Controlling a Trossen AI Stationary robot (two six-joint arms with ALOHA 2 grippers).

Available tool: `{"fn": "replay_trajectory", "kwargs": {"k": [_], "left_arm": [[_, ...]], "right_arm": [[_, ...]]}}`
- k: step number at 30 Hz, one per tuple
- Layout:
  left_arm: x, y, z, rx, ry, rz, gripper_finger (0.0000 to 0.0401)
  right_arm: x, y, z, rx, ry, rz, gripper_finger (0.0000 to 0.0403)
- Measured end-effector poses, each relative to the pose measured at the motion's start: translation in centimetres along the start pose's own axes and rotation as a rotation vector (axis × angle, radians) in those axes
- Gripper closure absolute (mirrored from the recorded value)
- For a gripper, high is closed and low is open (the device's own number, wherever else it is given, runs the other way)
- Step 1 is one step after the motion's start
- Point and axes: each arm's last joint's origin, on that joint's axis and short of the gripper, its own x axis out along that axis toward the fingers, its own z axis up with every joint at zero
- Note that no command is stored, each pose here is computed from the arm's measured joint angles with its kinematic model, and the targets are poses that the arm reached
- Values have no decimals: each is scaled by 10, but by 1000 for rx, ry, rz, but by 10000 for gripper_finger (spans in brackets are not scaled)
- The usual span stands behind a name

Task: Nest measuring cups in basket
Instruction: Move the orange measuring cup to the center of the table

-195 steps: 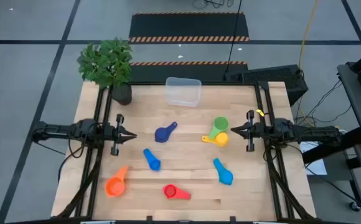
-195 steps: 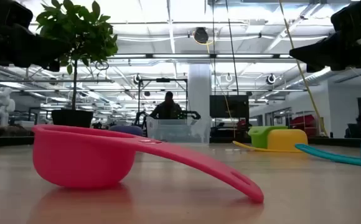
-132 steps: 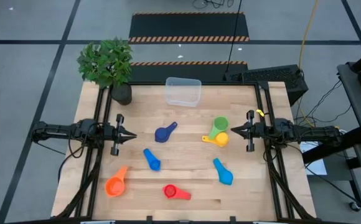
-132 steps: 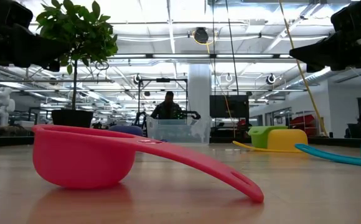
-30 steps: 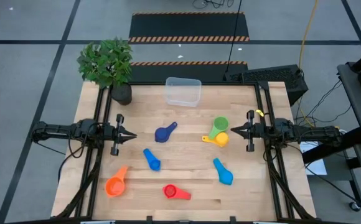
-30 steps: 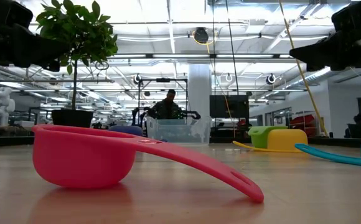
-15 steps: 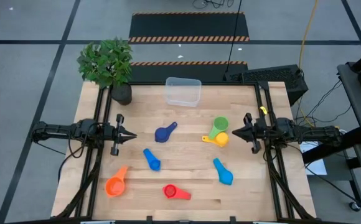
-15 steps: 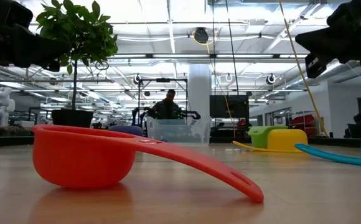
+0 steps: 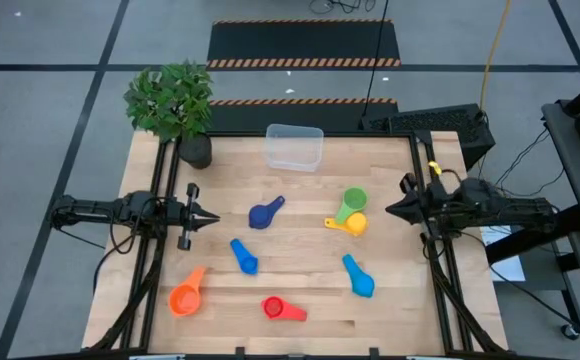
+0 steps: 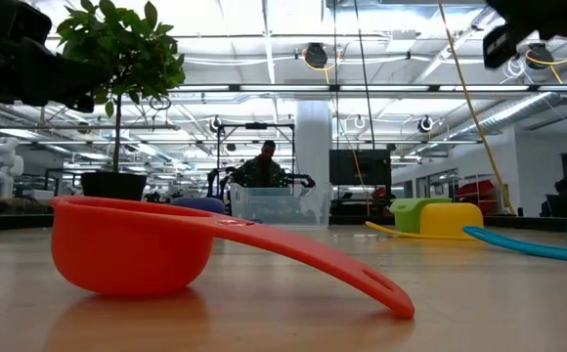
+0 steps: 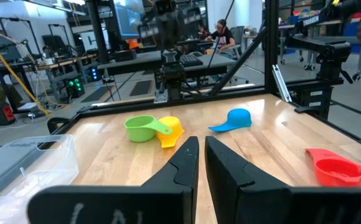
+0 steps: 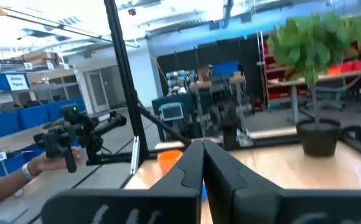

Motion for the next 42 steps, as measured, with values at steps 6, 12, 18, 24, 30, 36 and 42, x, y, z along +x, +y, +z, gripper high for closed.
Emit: {"fn": "replay_trajectory", "kwargs": {"k": [6, 12, 18, 24, 30, 36, 42], "left_arm": [[0, 0, 0, 0, 0, 0, 368], [0, 0, 1, 0, -6, 1, 368], [0, 0, 1, 0, -12, 2, 368], [0, 2, 4, 17, -38, 54, 368], [0, 2, 4, 30, -41, 67, 368], [0, 3, 5, 56, -47, 79, 368], [-1, 3, 10, 47, -96, 87, 368]], "right_arm": [[12, 4, 33, -44, -17, -39, 403], [34, 0, 27, 20, 92, -79, 403], [53, -5, 16, 97, 162, -101, 403], [66, -8, 14, 101, 216, -115, 403], [77, -12, 7, 109, 266, -174, 403], [84, -15, -2, 122, 309, -191, 403], [90, -15, -7, 145, 329, -192, 403]]}}
